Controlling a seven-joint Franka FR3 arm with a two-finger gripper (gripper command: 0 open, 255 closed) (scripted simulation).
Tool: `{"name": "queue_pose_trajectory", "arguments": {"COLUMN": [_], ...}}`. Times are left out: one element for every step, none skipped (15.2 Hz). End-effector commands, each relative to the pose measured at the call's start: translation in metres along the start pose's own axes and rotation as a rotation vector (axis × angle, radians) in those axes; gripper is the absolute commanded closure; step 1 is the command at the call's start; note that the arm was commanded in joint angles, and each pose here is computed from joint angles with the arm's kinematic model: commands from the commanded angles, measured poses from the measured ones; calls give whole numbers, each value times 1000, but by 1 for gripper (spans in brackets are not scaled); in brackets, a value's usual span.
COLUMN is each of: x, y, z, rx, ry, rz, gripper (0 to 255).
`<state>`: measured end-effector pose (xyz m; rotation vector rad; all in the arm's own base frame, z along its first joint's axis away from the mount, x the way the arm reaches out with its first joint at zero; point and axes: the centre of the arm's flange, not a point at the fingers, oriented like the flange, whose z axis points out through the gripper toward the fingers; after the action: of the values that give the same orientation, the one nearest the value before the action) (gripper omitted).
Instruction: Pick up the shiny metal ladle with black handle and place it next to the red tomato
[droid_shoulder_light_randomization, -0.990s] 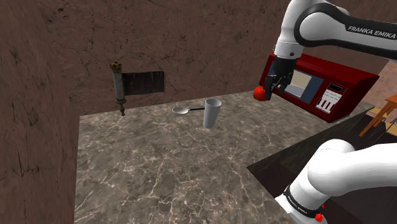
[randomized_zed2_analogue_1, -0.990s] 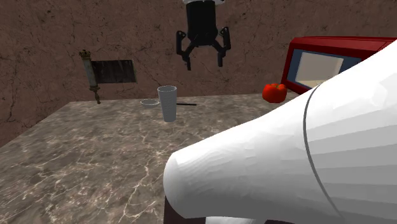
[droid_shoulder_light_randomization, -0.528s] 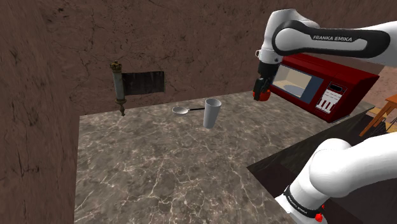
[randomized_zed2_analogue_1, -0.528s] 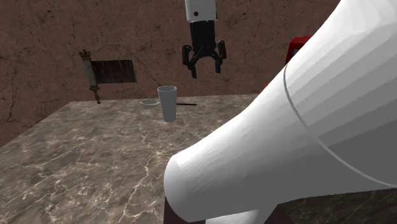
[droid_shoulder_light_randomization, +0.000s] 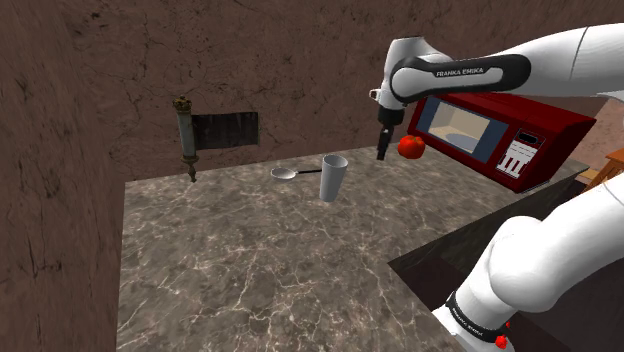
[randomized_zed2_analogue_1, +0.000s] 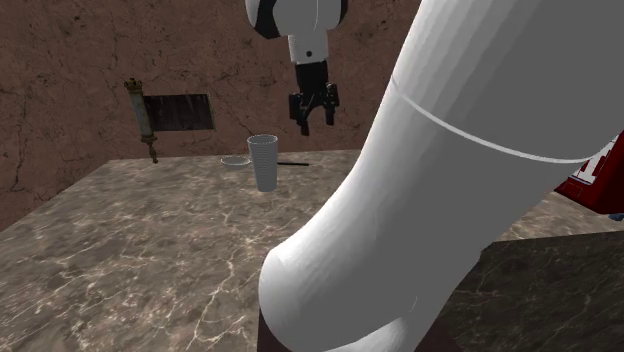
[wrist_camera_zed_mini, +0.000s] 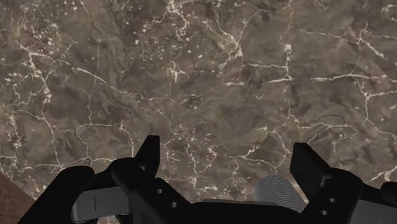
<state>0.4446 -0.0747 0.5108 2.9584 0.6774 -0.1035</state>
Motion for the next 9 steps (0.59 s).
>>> {"name": "queue_pose_trajectory", "arguments": {"x": [25,36,47,58,69,80,92,103,115], "y": [5,8,11,13,14,16,16,17,17], "z": [10,15,21,26,32,37,42,48,53], "rx": [-10,-15,-19,-23,-28,-32,-37,-41,-45], "ry": [6,9,12,15,18,20,23,26,29], "rz": [-85,-125,-165,-205,-245,-285,-325,-365,-405], "gripper": [0,0,0,0,0,0,0,0,0]}}
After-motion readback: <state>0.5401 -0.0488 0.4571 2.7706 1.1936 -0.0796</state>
